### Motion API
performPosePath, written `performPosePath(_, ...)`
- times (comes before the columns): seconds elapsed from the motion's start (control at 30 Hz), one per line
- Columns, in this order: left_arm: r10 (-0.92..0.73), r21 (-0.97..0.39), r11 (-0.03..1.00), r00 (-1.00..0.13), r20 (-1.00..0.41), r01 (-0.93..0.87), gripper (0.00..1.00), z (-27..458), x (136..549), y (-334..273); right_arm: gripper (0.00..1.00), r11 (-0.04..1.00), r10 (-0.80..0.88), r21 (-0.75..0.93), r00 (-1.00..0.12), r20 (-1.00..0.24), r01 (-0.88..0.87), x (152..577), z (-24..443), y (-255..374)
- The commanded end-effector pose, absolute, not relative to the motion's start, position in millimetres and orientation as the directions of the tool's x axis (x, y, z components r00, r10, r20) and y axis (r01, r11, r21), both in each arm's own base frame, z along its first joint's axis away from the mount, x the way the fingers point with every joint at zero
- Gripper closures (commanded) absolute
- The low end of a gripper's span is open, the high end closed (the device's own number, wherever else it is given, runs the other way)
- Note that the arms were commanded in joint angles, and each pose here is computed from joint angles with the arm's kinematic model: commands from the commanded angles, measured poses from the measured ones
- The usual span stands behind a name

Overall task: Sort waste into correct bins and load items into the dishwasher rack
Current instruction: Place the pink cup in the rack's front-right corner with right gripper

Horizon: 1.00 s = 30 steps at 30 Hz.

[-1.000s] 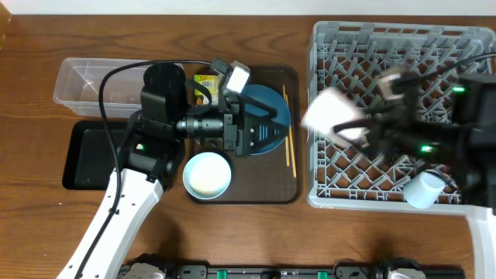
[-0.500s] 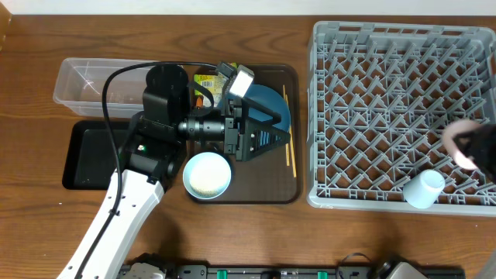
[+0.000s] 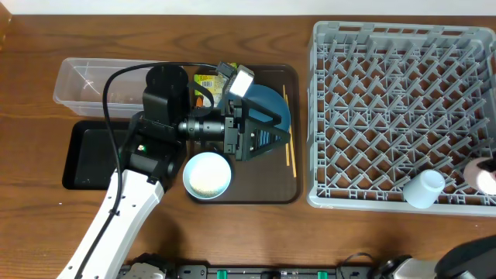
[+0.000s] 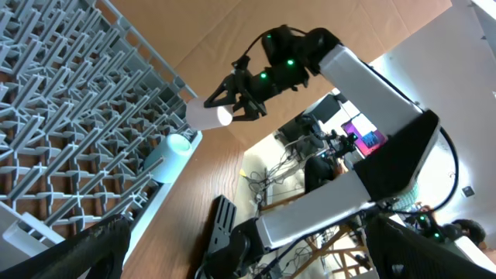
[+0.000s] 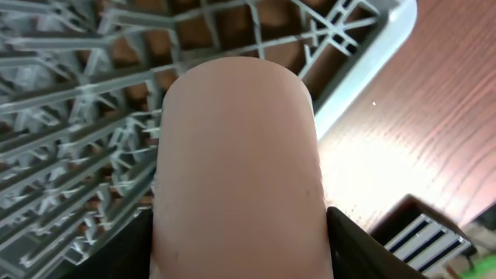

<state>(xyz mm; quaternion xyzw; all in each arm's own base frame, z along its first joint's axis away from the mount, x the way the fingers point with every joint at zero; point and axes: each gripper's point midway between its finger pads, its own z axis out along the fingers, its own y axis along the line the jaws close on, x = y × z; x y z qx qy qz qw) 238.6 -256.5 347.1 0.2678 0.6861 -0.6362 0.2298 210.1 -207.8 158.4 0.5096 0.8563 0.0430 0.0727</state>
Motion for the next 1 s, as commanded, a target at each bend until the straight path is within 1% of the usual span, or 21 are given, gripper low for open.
performPosePath(0.0, 0.076, -0.738, 0.030, -0.738, -0.671, 0.674, 0.02, 356, 234, -255, 0.53, 0.453, 0.891, 0.104, -0.452, -0.037, 0.886, 203, 148, -213)
performPosePath(0.17, 0.076, -0.737, 0.030, -0.737, -0.671, 0.675, 0.02, 356, 234, -255, 0.53, 0.449, 0.892, 0.074, -0.452, 0.020, 0.890, 199, 134, -213)
performPosePath(0.33, 0.076, -0.738, 0.030, -0.738, -0.671, 0.674, 0.02, 356, 234, -255, 0.53, 0.434, 0.900, 0.032, -0.435, 0.025, 0.900, 195, 129, -218)
performPosePath(0.47, 0.076, -0.737, 0.030, -0.737, -0.671, 0.675, 0.02, 356, 234, -255, 0.15, 0.432, 0.901, 0.031, -0.433, 0.019, 0.901, 196, 129, -219)
performPosePath(0.5, 0.076, -0.737, 0.030, -0.737, -0.671, 0.675, 0.02, 356, 234, -255, 0.12, 0.430, 0.902, 0.031, -0.431, 0.020, 0.902, 196, 129, -219)
performPosePath(0.6, 0.076, -0.738, 0.030, -0.738, -0.671, 0.674, 0.02, 356, 234, -255, 0.12, 0.431, 0.900, 0.082, -0.434, 0.030, 0.899, 203, 130, -214)
performPosePath(0.67, 0.076, -0.741, 0.030, -0.740, -0.668, 0.671, 0.02, 356, 234, -255, 0.13, 0.449, 0.889, 0.123, -0.456, 0.036, 0.885, 208, 132, -209)
performPosePath(0.73, 0.076, -0.754, 0.031, -0.753, -0.653, 0.657, 0.02, 356, 234, -255, 0.14, 0.477, 0.868, 0.209, -0.495, 0.036, 0.853, 220, 137, -201)
performPosePath(0.77, 0.076, -0.758, 0.032, -0.757, -0.649, 0.652, 0.02, 356, 234, -255, 0.15, 0.505, 0.847, 0.276, -0.531, 0.024, 0.818, 229, 143, -195)
performPosePath(0.83, 0.076, -0.757, 0.031, -0.757, -0.649, 0.652, 0.02, 356, 234, -255, 0.14, 0.553, 0.804, 0.403, -0.594, -0.030, 0.729, 249, 164, -182)
performPosePath(0.9, 0.074, -0.751, 0.030, -0.751, -0.656, 0.659, 0.02, 356, 234, -255, 0.12, 0.597, 0.765, 0.485, -0.635, -0.105, 0.639, 262, 189, -170)
performPosePath(0.97, 0.069, -0.744, 0.039, -0.744, -0.664, 0.667, 0.02, 356, 236, -256, 0.12, 0.656, 0.707, 0.566, -0.669, -0.229, 0.499, 277, 230, -149)
